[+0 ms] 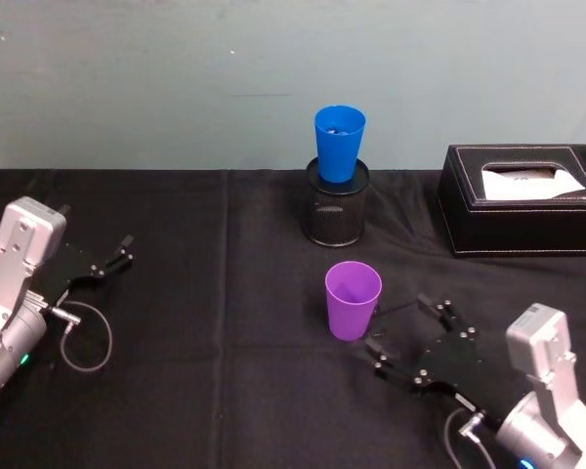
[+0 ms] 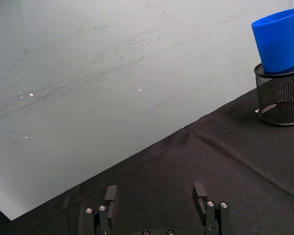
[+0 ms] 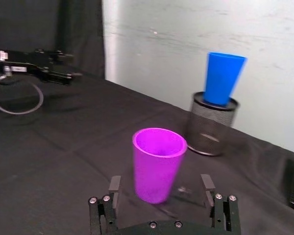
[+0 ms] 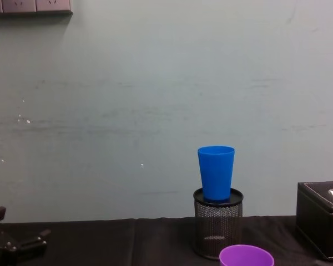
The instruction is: Pick up one cup with a gripper and tap it against the other cup.
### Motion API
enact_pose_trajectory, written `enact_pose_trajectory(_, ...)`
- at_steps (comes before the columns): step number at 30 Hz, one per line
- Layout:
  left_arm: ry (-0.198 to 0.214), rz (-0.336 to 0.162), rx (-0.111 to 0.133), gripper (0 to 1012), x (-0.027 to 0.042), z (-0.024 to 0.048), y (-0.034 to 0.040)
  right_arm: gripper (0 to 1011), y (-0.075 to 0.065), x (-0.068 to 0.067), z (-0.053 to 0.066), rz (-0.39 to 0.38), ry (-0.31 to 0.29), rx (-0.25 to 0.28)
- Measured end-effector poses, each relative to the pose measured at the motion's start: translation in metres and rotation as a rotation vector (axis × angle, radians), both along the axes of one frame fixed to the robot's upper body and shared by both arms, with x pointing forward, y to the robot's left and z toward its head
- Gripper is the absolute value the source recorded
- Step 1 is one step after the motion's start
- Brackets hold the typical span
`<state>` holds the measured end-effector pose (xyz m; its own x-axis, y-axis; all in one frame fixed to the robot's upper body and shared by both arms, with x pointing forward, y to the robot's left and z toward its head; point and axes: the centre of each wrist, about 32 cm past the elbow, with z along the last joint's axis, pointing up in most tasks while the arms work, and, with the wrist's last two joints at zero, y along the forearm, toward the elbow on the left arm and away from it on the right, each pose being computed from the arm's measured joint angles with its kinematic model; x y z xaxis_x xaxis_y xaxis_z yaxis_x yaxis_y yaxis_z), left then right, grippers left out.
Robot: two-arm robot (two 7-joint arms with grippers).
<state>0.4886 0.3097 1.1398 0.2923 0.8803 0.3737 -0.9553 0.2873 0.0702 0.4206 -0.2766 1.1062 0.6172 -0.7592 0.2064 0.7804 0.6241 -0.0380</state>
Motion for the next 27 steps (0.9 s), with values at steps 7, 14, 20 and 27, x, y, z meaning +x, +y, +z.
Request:
enact_pose_trajectory(7,0.0,0.0,0.0,1000,0.0,0.0,0.0,1004,0.013,0.014,-0.001,0.03,0.03,0.022)
enact_pose_trajectory(14,0.0,0.0,0.0,1000,0.0,0.0,0.0,1004,0.023,0.032,-0.001,0.036,0.061,0.056)
enact_pose_trajectory(20,0.0,0.0,0.0,1000,0.0,0.0,0.0,1004,0.028,0.042,-0.001,0.031,0.068,0.092)
enact_pose_trajectory(27,0.0,0.0,0.0,1000,0.0,0.0,0.0,1004,0.033,0.054,-0.002,0.013,0.075,0.091)
